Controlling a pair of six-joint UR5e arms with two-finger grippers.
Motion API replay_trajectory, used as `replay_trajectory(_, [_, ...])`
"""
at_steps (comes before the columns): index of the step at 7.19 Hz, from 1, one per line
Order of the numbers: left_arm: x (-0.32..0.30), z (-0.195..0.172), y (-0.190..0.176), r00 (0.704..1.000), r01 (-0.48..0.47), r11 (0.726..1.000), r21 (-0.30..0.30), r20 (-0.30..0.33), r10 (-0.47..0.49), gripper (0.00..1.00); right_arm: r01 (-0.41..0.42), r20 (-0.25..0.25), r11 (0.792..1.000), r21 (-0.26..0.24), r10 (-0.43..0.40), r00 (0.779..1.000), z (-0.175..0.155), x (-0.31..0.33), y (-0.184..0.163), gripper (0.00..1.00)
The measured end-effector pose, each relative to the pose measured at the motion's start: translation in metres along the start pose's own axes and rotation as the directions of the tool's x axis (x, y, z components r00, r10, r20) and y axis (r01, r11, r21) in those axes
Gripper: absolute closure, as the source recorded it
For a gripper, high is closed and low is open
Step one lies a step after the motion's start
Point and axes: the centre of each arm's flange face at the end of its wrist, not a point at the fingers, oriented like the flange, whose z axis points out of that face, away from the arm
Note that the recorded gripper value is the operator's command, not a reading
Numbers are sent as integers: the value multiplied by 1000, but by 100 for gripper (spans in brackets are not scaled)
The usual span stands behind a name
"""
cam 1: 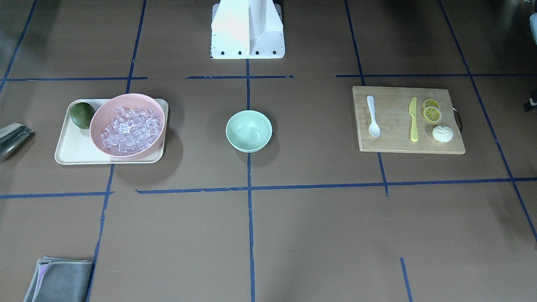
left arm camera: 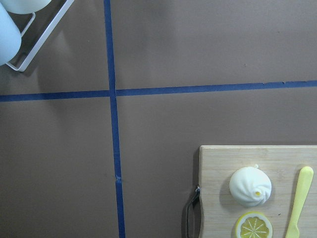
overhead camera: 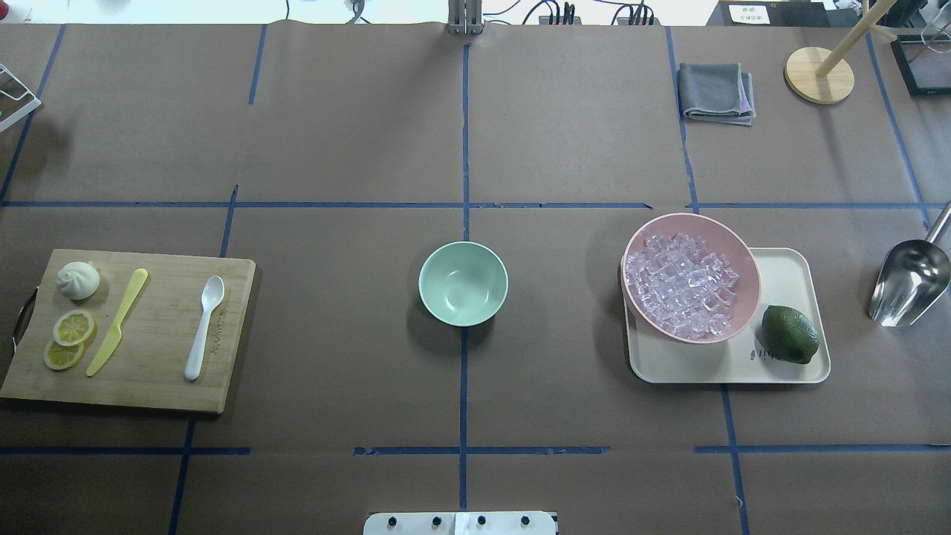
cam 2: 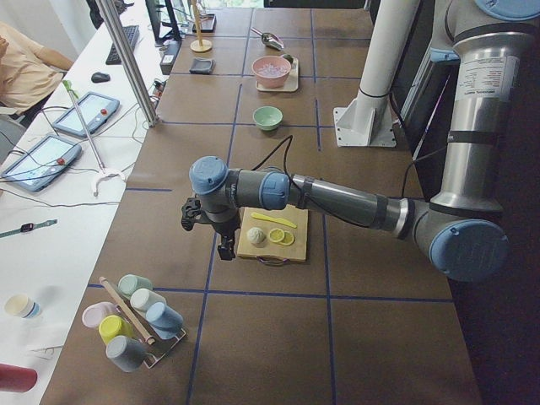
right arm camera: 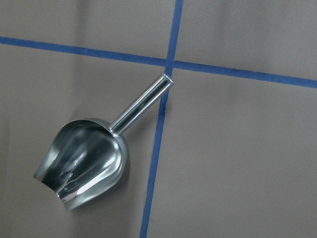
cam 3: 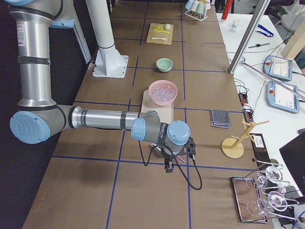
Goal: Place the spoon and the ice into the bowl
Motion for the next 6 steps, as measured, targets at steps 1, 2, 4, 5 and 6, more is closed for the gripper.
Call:
replay_trajectory(1, [1,0,-1,1000,-2,1000,0,-5,2,0,13,9,1000,14,-13,1000,0,-3,-2,0])
replay_trajectory(2, [3,-1,-2,1000,-7,1000,2,-15,7,0,36,34,999,31,-37,999,1,-11,-6,0])
replay_trajectory(4, [9,-2,-1,997,-36,999,22,-62,37,0,70,68,995,75,-75,995,6,-56,-23,0])
replay_trajectory(5, [11,-1,0,995,-50,998,34,-85,53,0,40,80,995,95,-48,996,6,-101,-35,1])
replay_trajectory(6, [12,-1,1,993,-56,998,38,-98,60,0,-9,97,994,111,-2,995,4,-155,-43,1])
